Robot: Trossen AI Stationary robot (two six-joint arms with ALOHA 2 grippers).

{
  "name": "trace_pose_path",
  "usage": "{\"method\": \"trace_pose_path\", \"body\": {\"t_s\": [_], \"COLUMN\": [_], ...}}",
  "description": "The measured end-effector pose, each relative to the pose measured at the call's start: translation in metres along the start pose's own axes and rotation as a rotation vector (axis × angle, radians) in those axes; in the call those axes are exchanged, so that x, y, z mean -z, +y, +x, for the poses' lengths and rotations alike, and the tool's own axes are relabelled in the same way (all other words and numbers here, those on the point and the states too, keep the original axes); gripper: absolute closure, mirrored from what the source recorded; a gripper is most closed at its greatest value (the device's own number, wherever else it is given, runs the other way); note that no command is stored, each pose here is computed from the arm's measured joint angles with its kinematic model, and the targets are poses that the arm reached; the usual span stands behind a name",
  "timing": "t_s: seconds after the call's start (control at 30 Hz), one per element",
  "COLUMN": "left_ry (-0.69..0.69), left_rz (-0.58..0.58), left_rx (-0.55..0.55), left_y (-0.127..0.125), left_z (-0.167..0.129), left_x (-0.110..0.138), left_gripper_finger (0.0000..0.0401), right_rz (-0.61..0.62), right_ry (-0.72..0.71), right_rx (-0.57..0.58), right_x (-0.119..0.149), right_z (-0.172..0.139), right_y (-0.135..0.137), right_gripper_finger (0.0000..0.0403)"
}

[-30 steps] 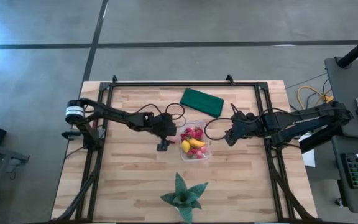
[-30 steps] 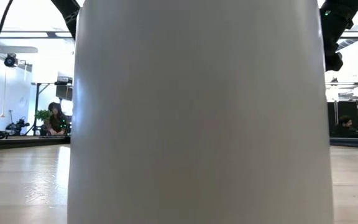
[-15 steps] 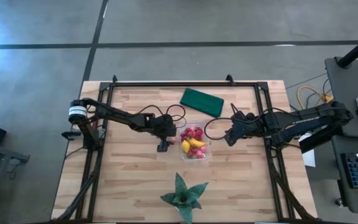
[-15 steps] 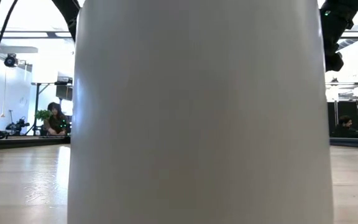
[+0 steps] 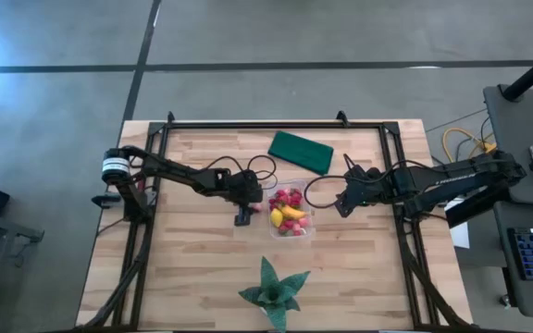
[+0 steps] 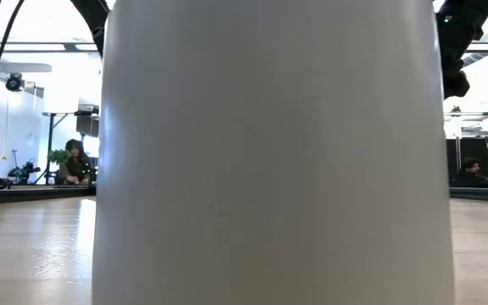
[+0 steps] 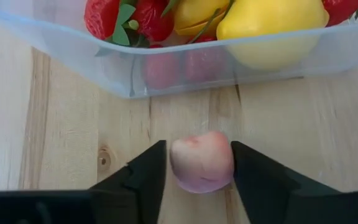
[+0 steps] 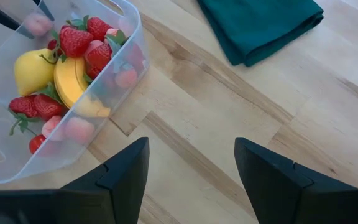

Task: Pick and placing Produce into tupperware
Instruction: Put the peach into the transparent bin

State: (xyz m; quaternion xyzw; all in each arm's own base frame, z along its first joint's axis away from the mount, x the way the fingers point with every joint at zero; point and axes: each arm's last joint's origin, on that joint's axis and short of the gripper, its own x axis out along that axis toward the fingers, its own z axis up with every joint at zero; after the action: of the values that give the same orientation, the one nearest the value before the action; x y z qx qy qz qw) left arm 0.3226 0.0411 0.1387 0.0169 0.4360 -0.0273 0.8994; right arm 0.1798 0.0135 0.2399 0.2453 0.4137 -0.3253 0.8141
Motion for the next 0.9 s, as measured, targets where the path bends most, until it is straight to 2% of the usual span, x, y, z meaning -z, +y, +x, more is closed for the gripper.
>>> {"method": "trace_pose_path", "body": {"t_s": [0.23,0.43,0.63,0.77,0.9], "left_ry": [-0.009,-0.034,-0.037,-0.161,-0.335], "left_rz": [0.001,0.005,0.005,0.024,0.059], "left_rx": [-0.003,-0.050,-0.084,-0.089,0.003], "left_y": [0.000,0.003,0.003,0.003,0.001], "left_z": [-0.001,-0.008,-0.038,-0.058,-0.061], "left_x": [-0.002,-0.016,-0.034,-0.048,-0.063], "left_gripper_finger": [0.0284,0.0290,0.0291,0.0291,0.0291], "right_rz": [0.000,0.000,0.001,0.001,-0.001], "right_ry": [0.000,0.000,0.000,0.000,0.000], "right_rx": [0.000,-0.001,-0.002,-0.002,-0.001], "right_x": [0.000,0.000,0.000,0.000,0.000], "right_z": [0.000,0.000,0.000,0.000,0.000], "right_y": [0.000,0.000,0.000,0.000,0.000], "right_gripper_finger": [0.0174,0.0174,0.0174,0.0174,0.0174]}}
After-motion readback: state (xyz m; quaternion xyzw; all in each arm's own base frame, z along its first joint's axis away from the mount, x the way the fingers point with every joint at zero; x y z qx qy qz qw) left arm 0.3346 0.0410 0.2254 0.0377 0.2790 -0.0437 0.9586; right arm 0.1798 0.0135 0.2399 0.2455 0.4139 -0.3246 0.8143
